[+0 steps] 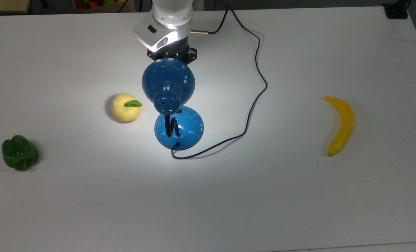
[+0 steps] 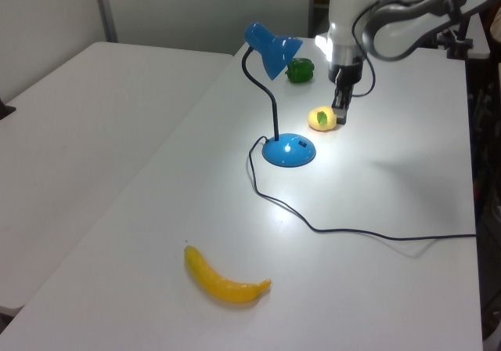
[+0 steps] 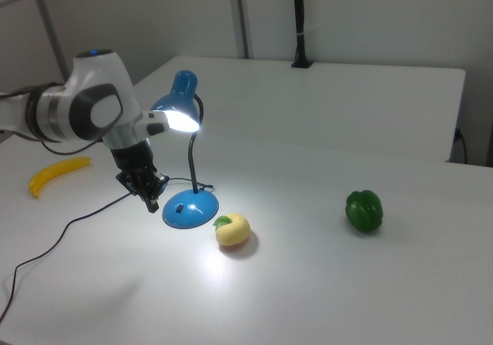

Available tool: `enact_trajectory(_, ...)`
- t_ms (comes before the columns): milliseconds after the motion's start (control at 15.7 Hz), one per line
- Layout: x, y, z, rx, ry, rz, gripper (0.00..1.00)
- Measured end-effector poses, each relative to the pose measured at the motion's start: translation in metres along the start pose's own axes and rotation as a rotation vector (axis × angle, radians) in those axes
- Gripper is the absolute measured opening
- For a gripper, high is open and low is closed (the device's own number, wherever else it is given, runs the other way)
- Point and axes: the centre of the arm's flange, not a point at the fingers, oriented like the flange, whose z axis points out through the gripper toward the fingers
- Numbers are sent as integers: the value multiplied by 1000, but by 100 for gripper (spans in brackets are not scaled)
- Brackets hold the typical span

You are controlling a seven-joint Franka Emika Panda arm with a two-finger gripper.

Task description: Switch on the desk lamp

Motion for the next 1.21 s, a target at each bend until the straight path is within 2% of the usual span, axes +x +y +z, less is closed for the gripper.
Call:
enact_trajectory(254,-8,12,-72,-14,-45,21,1)
enact_trajectory(636,-5,31,-150,-18,-26,48,2)
enact_trajectory(890,-8,46,-187,3,-24,55,11)
enact_trajectory(953,-9,49,-192,6,-25,60,11)
enact_trajectory(1017,-10,52,-195,8,-29,62,18)
enact_trajectory(1144,-12,53,-198,9,-38,63,20)
enact_trajectory(1208,-12,53,-199,9,-38,63,24)
